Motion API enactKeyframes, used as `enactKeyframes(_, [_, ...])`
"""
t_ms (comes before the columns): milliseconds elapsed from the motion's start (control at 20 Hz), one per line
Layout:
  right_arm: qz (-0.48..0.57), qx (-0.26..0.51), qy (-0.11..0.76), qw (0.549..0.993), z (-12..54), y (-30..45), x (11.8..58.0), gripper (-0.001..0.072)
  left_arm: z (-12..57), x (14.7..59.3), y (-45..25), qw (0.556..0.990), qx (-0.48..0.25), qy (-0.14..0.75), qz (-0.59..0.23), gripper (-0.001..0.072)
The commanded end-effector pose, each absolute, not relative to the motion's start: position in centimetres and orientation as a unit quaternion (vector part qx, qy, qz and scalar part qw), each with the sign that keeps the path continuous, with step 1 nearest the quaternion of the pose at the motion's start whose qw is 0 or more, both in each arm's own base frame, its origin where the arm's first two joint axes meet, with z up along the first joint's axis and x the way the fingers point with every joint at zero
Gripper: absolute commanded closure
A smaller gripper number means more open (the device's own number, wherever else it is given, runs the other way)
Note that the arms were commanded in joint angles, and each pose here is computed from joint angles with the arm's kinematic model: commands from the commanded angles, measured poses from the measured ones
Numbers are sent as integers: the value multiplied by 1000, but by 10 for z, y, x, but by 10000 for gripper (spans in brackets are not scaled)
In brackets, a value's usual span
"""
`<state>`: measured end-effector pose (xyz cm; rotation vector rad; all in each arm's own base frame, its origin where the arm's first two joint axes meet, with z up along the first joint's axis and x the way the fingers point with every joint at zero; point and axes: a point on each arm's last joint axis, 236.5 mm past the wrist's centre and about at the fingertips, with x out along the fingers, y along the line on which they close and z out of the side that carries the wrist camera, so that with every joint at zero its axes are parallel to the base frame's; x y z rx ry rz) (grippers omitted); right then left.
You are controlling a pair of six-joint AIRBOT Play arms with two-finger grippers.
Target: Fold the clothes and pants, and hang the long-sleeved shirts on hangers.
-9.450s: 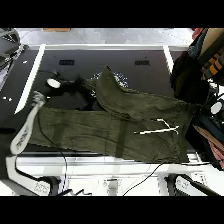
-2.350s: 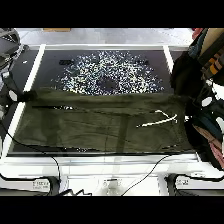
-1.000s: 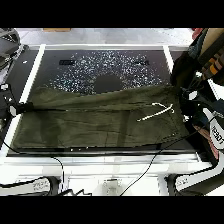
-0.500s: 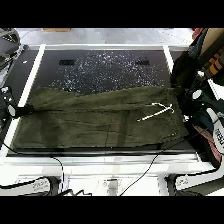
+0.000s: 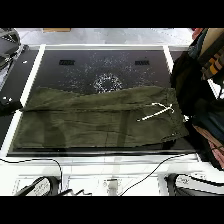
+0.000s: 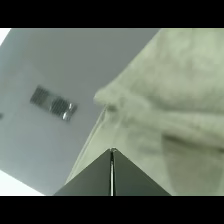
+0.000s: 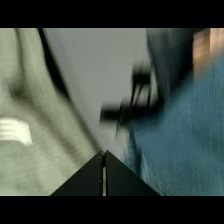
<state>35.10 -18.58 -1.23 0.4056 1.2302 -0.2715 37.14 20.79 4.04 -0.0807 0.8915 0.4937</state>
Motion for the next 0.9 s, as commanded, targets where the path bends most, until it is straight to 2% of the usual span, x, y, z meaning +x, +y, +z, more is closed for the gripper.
enactKeyframes(0, [-19,261,660,704,-16,-137,264,686,25,344,204,845,-13,488,221,686])
enactKeyframes(150, [-11,332,606,722,-17,-117,246,683,9,328,200,822,24,537,186,686])
enactKeyframes(200, [-21,357,589,725,-21,-113,242,650,7,329,197,824,9,536,185,686])
enactKeyframes(250, [-31,377,580,721,-27,-108,234,469,5,331,192,828,-13,532,180,686])
enactKeyframes(300, [-46,389,579,715,-37,-106,226,368,5,335,185,831,-32,527,174,687])
enactKeyframes(350, [-50,400,583,706,-47,-101,219,301,4,337,179,834,-44,525,164,687])
enactKeyframes(500, [-80,424,572,697,-75,-96,215,248,-3,329,165,823,-59,548,135,688])
enactKeyframes(600, [-112,437,550,703,-90,-103,221,156,-10,317,157,808,-113,564,128,688])
enactKeyframes(850, [-160,469,485,721,-106,-126,246,158,-9,292,169,781,-258,549,146,688])
